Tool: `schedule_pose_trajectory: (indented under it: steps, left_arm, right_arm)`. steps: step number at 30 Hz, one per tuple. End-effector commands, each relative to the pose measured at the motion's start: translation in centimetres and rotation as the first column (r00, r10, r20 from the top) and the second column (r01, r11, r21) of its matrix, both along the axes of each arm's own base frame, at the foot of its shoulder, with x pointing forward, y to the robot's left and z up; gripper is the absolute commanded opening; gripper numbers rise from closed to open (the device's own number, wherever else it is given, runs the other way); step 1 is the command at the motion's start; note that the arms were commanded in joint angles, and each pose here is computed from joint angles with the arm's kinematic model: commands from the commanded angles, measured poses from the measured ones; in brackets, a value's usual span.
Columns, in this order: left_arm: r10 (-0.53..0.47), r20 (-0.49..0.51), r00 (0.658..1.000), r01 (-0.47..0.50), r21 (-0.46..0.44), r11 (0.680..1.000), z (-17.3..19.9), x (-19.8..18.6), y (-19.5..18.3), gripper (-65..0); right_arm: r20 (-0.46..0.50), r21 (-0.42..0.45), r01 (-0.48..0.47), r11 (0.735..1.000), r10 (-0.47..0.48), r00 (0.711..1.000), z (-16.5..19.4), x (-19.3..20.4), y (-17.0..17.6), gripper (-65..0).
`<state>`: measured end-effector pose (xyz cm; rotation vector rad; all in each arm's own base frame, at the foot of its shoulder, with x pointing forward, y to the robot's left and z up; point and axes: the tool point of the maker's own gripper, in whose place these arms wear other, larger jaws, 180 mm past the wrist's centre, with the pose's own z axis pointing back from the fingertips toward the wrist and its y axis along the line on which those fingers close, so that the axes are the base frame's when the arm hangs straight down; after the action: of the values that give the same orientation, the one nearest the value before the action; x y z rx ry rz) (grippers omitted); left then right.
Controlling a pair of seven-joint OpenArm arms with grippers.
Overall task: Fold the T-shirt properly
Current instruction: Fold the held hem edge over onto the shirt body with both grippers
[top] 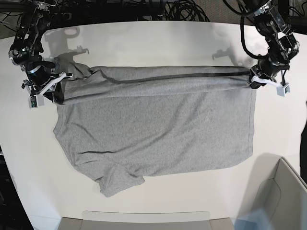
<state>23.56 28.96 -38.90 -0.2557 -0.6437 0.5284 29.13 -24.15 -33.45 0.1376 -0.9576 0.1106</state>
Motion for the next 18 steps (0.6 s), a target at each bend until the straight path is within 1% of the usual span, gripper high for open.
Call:
schedule_pose_trajectory:
  steps: [1, 7, 9, 12, 18]
  left_arm:
    - [0.0, 0.047, 0.999, -0.001, 0.023, 1.0, 1.4, 1.1, 0.8, -65.0]
    - [0.001, 0.083, 0.997, -0.001, 0.004, 1.0, 2.1, 3.2, 0.7, -65.0]
    - [-0.036, 0.069, 0.997, 0.036, 0.002, 0.999, 1.6, 4.0, -0.4, -65.0]
    - [-0.065, 0.036, 0.997, 0.063, 0.039, 0.997, 0.9, 5.1, -0.8, -65.0]
    - [-0.049, 0.017, 0.999, 0.048, 0.06, 0.997, 0.6, 6.0, -0.1, -65.0]
  right_arm:
    - [0.057, -0.012, -0.01, 1.0, 0.01, 0.998, 1.5, 1.3, -0.2, -65.0]
    - [0.04, -0.041, -0.009, 0.999, 0.011, 0.999, 0.8, 3.6, -0.5, -65.0]
    - [0.024, -0.049, -0.022, 0.999, 0.023, 0.999, 0.2, 4.3, -0.1, -65.0]
    - [0.015, -0.062, -0.028, 0.998, 0.029, 0.999, -0.1, 5.3, 0.0, -65.0]
    - [0.029, -0.053, -0.021, 0.998, 0.022, 0.999, 0.3, 6.8, -0.2, -65.0]
